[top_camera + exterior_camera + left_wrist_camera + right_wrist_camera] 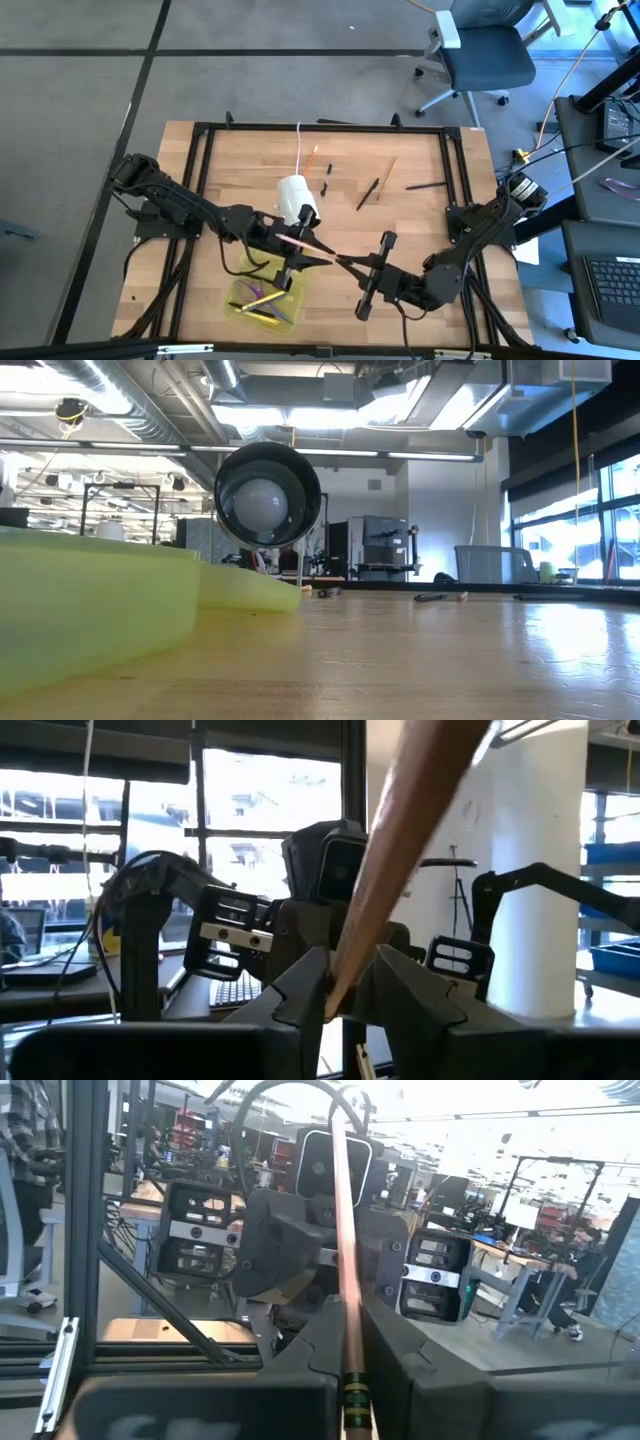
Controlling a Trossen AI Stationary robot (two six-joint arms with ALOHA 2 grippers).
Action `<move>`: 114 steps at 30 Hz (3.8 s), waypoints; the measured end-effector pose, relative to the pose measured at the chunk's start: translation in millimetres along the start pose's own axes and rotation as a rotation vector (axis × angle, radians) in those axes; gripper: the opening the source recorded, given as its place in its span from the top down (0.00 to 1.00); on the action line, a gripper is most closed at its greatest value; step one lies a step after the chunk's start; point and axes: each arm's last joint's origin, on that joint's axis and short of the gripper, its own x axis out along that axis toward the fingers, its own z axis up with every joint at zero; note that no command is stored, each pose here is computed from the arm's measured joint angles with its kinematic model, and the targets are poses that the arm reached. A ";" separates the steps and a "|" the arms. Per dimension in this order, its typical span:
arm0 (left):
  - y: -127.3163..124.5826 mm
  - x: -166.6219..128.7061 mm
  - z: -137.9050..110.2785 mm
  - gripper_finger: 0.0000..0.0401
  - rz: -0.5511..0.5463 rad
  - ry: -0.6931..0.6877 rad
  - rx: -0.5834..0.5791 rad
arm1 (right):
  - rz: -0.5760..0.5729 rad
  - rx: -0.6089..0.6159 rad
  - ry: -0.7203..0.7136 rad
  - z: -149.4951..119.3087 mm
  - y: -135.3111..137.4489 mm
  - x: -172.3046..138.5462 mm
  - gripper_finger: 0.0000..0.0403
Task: Pick & place school supplies into a supply box
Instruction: Put the wood pencil into the supply box
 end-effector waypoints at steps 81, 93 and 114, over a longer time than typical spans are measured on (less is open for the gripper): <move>-43.4 -92.7 -88.6 0.96 0.113 1.597 -0.858 | -0.415 -0.067 0.191 12.5 -22.6 -20.7 0.62; -38.9 -106.9 -90.9 0.96 0.111 1.685 -0.569 | -0.415 -0.067 0.191 12.5 -22.6 -20.7 0.62; -38.5 -102.5 -93.3 0.96 0.075 1.635 -0.491 | -0.424 0.003 0.176 1.9 -19.6 -20.5 0.62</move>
